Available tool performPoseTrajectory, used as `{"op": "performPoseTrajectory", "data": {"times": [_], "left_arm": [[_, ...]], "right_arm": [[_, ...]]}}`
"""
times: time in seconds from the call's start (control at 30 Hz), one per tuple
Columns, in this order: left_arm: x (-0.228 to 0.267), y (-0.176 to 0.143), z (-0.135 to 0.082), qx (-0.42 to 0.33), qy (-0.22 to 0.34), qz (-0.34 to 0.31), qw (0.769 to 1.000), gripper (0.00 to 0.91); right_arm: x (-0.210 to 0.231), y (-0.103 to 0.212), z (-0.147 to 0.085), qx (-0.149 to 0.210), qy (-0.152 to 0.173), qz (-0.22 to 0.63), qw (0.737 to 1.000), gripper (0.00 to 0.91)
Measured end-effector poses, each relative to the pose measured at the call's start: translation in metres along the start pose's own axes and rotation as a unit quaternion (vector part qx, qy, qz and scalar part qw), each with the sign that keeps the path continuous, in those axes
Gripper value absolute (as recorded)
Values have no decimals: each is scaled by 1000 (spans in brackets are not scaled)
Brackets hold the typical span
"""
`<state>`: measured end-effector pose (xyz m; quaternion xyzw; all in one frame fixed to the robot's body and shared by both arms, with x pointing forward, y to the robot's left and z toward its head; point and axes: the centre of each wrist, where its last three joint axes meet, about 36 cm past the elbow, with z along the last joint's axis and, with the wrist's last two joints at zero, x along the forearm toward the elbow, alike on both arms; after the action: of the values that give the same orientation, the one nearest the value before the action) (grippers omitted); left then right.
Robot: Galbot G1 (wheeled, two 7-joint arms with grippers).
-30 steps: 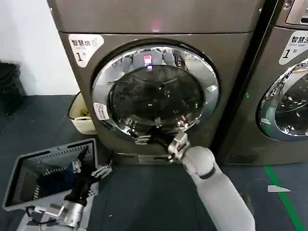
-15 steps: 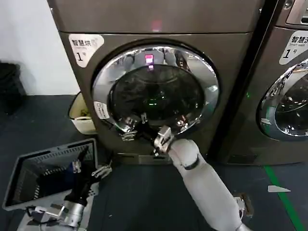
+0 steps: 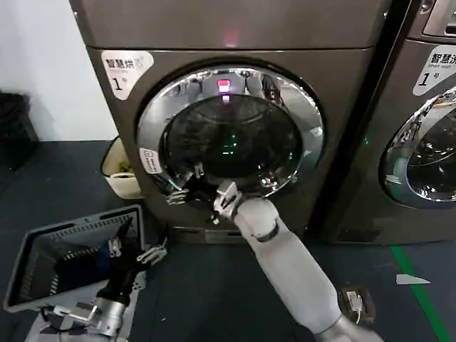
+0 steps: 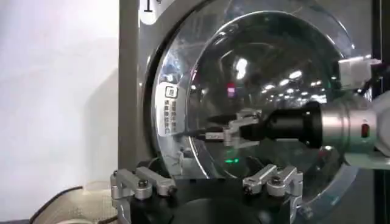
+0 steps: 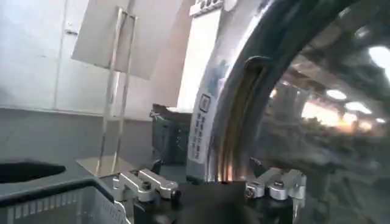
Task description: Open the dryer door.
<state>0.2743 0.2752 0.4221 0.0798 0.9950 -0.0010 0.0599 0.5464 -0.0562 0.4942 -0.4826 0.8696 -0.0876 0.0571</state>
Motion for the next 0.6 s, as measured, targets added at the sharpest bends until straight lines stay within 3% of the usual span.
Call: {"op": "performPoseTrajectory", "data": {"times": [0.6], "left_arm": [[1,-1,2,0,2,2,1000,907]], "right_arm": [[-47,22,-2,6,9,-28,1000,907]]}}
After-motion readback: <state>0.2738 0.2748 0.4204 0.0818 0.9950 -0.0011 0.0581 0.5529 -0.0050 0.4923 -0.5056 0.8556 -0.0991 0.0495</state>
